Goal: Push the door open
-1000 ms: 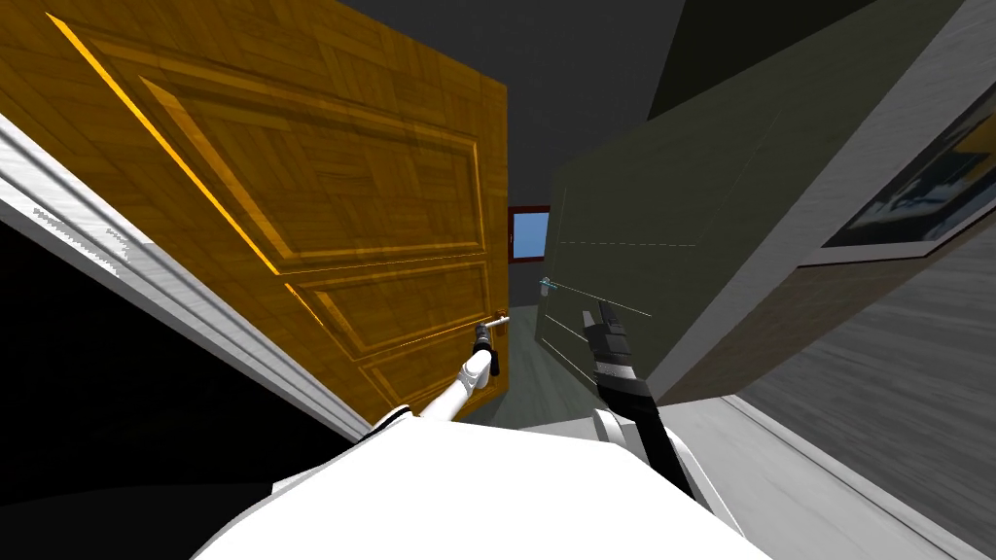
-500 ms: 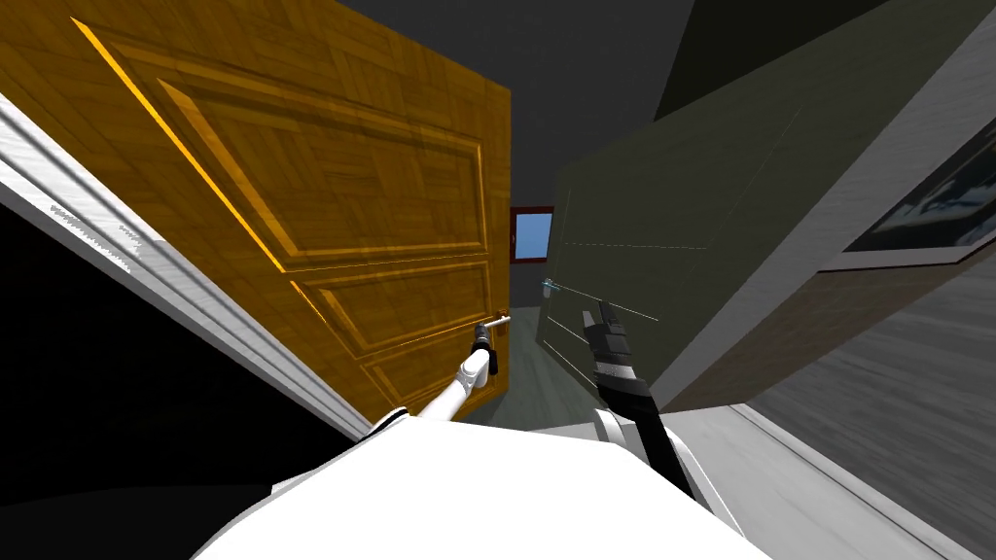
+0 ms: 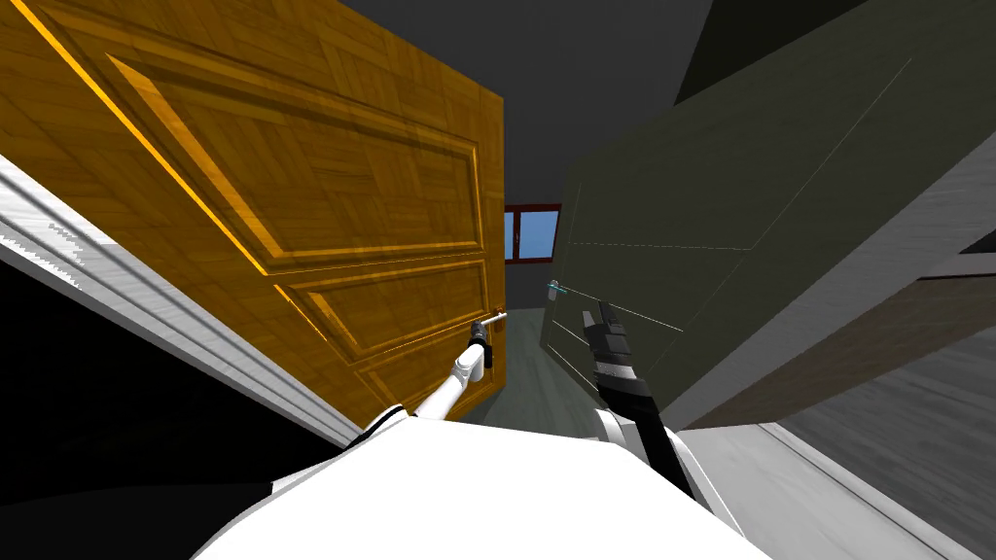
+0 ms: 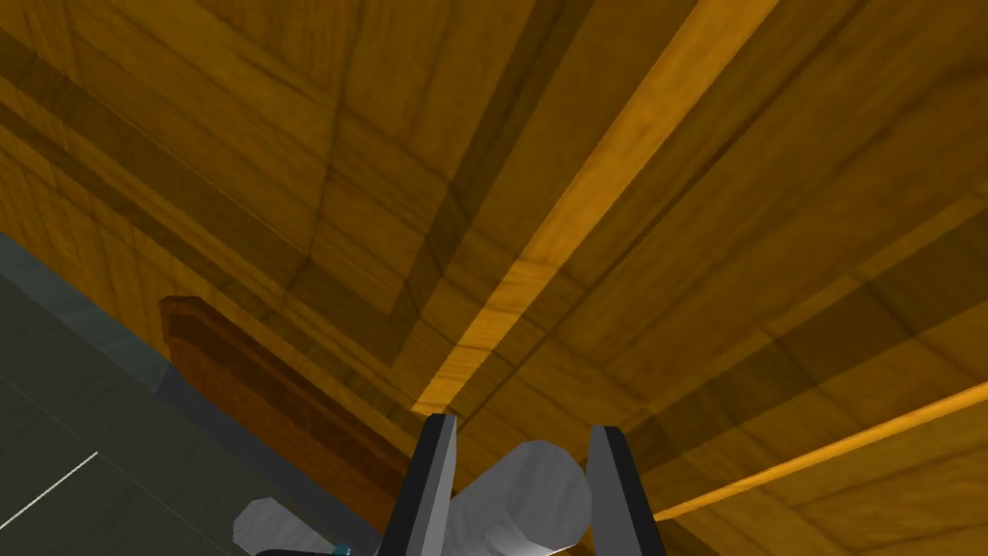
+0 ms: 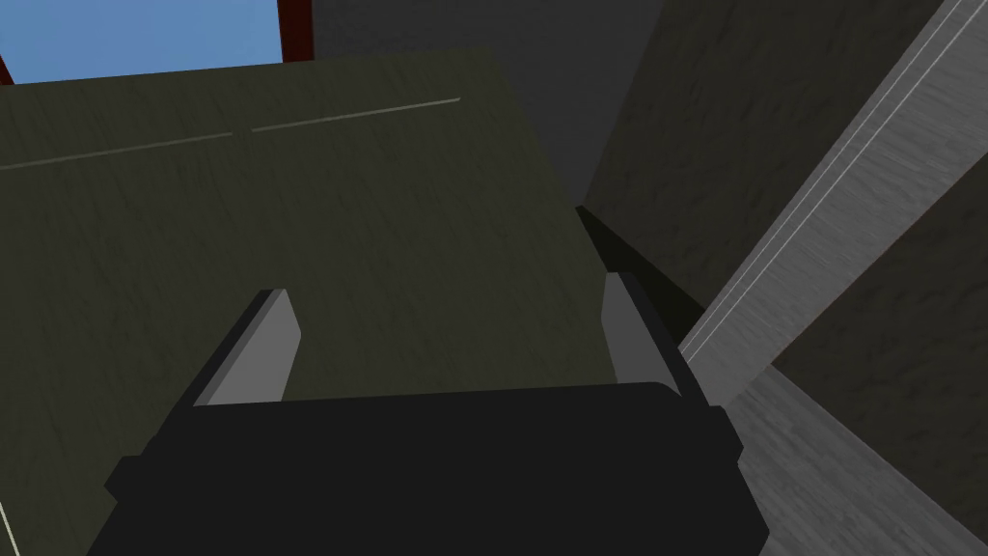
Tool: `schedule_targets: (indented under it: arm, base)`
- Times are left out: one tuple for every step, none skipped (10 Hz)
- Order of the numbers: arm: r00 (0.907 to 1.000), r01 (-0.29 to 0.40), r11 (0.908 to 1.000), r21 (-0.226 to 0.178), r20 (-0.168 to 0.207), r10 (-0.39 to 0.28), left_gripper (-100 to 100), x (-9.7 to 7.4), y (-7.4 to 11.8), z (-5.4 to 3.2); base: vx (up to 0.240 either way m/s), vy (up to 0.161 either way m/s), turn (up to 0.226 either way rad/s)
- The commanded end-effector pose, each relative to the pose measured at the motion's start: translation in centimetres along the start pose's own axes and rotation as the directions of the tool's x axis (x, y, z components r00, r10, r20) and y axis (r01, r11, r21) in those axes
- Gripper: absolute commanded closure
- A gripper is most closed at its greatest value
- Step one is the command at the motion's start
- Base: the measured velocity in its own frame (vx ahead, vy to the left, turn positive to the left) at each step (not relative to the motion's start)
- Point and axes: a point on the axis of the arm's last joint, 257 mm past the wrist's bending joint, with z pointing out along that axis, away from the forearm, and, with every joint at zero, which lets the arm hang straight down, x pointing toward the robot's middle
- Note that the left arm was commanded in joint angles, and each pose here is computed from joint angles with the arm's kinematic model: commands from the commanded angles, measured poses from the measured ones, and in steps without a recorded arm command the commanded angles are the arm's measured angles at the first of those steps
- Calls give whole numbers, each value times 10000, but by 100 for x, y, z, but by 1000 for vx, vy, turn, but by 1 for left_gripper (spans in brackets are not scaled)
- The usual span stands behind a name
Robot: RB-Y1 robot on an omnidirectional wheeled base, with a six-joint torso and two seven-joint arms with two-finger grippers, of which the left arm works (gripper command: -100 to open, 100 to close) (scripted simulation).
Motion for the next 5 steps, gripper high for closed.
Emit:
schedule_targets:
  arm:
    - [9959,691,9972,292,-600,-673,100,323,-86,26]
    - [9959,691,9972,292,-600,-673,100,323,-86,26]
    - [9959,691,9972,292,-600,-673,100,323,-86,26]
    - [9959,691,9972,292,-600,-673,100,323,-86,26]
    - [9959,691,9972,292,-600,-673,100,323,-86,26]
  base:
    - [107,-1,123]
    - [89,16,69]
    - [44,7,-15]
    - [13,-1,-18]
    - [-8,1,5]
